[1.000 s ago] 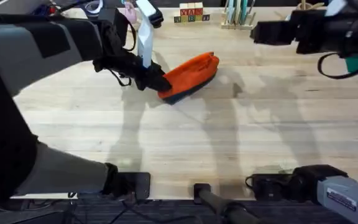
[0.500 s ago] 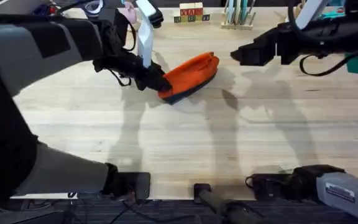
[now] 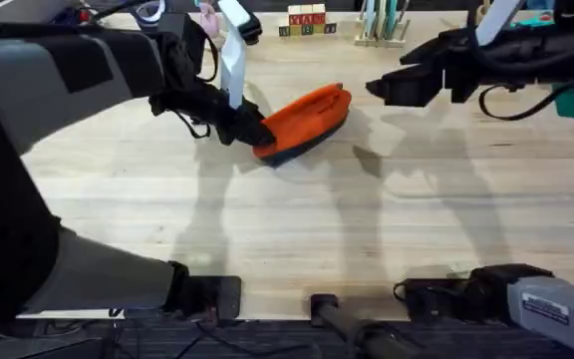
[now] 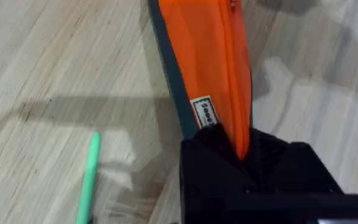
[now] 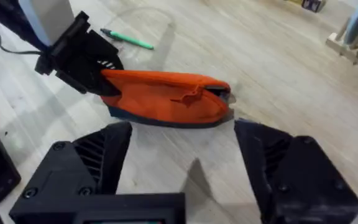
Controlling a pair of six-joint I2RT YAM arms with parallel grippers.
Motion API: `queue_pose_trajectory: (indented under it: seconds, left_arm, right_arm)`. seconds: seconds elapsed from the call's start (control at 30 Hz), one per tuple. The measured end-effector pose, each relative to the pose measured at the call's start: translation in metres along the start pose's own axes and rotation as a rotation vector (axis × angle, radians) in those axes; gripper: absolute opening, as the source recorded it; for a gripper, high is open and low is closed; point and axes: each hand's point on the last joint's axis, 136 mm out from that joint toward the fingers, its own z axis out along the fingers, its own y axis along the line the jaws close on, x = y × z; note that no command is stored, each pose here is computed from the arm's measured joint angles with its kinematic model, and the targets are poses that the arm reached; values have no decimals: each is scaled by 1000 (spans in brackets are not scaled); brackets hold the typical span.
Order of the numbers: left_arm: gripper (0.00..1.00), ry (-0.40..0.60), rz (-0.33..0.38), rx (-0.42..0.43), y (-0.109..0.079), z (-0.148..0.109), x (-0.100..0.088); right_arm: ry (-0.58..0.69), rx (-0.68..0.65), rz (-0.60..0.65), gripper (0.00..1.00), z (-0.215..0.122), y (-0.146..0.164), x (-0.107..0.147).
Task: Unzip the bag, pick up the pens from the table one at a time and place them inside, then zip the bag closed.
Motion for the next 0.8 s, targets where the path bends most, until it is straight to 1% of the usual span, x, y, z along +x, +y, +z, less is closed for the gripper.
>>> queue_pose_trajectory:
  seconds: [0.33, 0.43, 0.6, 0.8]
  left_arm:
    - [43, 0, 0, 0, 0, 0, 0]
    - [43, 0, 0, 0, 0, 0, 0]
    - [43, 0, 0, 0, 0, 0, 0]
    - [43, 0, 0, 0, 0, 0, 0]
  right_arm:
    - [-11, 4, -11, 997, 0, -1, -3]
    - [-14, 5, -36, 997, 0, -1, -4]
    - [-15, 6, -159, 997, 0, -1, -4]
    - [-15, 8, -364, 997, 0, -1, -4]
